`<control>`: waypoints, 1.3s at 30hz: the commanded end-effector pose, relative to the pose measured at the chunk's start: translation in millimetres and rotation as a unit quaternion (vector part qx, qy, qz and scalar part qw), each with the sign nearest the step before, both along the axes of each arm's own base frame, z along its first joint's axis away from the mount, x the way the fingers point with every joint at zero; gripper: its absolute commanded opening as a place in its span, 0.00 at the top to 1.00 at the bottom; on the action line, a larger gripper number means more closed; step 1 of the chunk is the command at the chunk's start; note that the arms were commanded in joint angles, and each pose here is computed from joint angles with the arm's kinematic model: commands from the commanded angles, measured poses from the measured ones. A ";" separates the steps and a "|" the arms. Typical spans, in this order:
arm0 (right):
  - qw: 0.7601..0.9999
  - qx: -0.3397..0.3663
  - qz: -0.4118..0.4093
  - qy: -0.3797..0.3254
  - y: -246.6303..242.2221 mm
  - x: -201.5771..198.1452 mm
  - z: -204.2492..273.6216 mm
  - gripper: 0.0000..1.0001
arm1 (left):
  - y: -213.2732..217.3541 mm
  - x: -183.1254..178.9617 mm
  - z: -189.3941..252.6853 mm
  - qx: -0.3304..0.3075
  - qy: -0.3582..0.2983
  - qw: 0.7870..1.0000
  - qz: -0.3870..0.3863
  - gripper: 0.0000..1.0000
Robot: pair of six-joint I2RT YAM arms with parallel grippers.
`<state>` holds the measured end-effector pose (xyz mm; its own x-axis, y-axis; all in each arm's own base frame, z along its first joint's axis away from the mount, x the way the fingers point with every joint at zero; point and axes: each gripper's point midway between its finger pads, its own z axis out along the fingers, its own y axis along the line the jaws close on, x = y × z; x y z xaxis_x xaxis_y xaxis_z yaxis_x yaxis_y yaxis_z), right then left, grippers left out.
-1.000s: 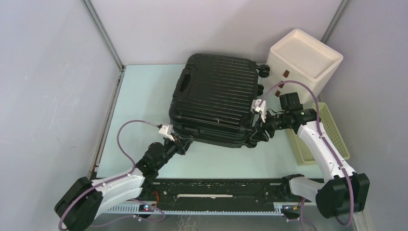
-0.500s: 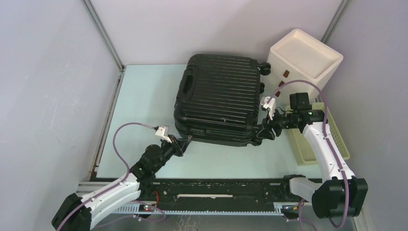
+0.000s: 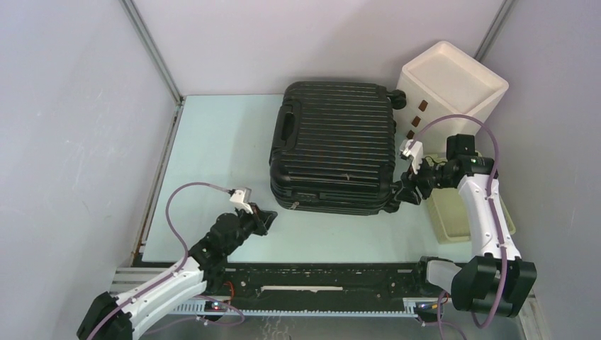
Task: Open, take out, and arrange the luggage
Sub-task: Unzip the zipper of the luggage, then adjust the luggage at the center of the board.
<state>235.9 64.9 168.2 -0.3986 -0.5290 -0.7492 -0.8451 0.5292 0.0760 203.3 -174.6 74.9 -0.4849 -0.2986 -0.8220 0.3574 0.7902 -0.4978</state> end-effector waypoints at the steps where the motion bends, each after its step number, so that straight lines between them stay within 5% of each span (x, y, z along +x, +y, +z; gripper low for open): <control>1: 0.995 -0.069 -0.068 -0.014 -39.1 11.4 13.0 0.77 | -10.7 -2.7 29.7 -0.019 -0.026 0.999 -0.033 0.83; 8: 0.999 -0.021 -0.019 -0.026 -1.1 -8.5 34.7 0.56 | -31.6 -23.8 56.7 -0.091 -0.075 0.987 -0.111 0.25; 13: 0.999 0.033 -0.009 -0.029 15.3 -13.0 46.7 0.38 | -41.4 -29.9 65.2 -0.109 -0.075 0.981 -0.142 0.16; 22: 0.995 0.054 -0.077 -0.041 -4.7 -1.2 49.7 0.15 | -42.7 -20.0 54.7 -0.086 -0.054 0.986 -0.129 0.27; 28: 0.989 0.131 0.012 -0.063 27.8 -29.1 69.4 0.14 | -45.3 -14.9 64.2 -0.078 -0.074 0.985 -0.136 0.38; 35: 0.984 0.150 0.075 -0.064 52.0 -48.8 64.8 0.20 | -44.7 -6.6 72.3 -0.056 -0.041 0.990 -0.122 0.69; 39: 0.981 0.142 0.126 -0.041 71.8 -59.5 52.6 0.45 | -40.3 -2.7 71.0 -0.035 -0.032 0.993 -0.110 0.76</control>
<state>188.0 117.0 224.5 -0.2499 -0.3570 -0.9001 -0.9223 0.3707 0.1090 191.1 -218.1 128.9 -0.5227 -0.2583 -0.8124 0.5535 0.6220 -0.5539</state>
